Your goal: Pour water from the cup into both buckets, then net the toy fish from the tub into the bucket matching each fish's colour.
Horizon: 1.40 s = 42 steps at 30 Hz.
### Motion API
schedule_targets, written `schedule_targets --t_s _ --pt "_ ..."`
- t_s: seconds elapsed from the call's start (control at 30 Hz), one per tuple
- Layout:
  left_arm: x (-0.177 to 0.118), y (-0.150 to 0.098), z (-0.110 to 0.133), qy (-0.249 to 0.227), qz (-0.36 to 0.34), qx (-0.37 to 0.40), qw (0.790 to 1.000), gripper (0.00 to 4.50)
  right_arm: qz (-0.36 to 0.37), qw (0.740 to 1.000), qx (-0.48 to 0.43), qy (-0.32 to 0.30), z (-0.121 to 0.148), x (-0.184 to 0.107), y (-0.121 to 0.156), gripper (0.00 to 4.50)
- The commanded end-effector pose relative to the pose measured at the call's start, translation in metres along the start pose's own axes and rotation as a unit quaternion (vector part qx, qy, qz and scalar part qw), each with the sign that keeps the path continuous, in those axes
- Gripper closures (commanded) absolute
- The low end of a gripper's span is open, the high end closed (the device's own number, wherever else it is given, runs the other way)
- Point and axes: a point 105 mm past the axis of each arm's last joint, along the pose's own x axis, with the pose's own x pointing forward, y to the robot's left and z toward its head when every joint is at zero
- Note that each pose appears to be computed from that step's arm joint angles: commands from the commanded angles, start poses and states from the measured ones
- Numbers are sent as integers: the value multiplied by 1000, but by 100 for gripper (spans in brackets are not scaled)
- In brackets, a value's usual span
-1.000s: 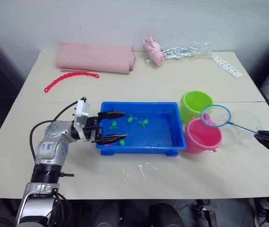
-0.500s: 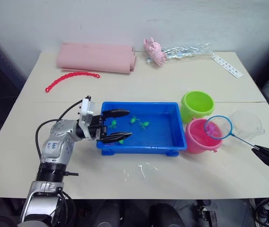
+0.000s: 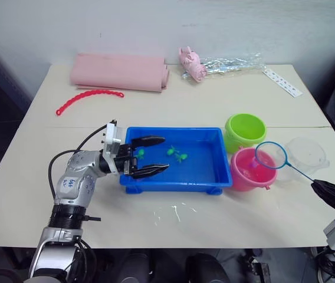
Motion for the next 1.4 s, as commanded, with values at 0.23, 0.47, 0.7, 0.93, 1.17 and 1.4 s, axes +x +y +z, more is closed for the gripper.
schedule_targets --t_s 0.23,0.47,0.7,0.93,1.17,1.4 --pt "-9 -3 5 0 -5 32 999 3 -65 990 122 -38 13 1 -16 450" --pt "-52 3 18 27 35 56 997 3 -56 911 379 -156 37 31 -47 450" --pt "-117 1 24 87 143 75 983 3 127 830 488 -238 83 92 -45 450" --pt "-156 -14 29 126 231 72 962 3 216 818 461 -268 124 150 -41 450" --pt "-157 -30 29 150 238 61 958 3 269 828 402 -283 148 179 -24 450" --pt "-154 -35 31 174 217 50 959 3 292 851 342 -272 161 202 -12 450"
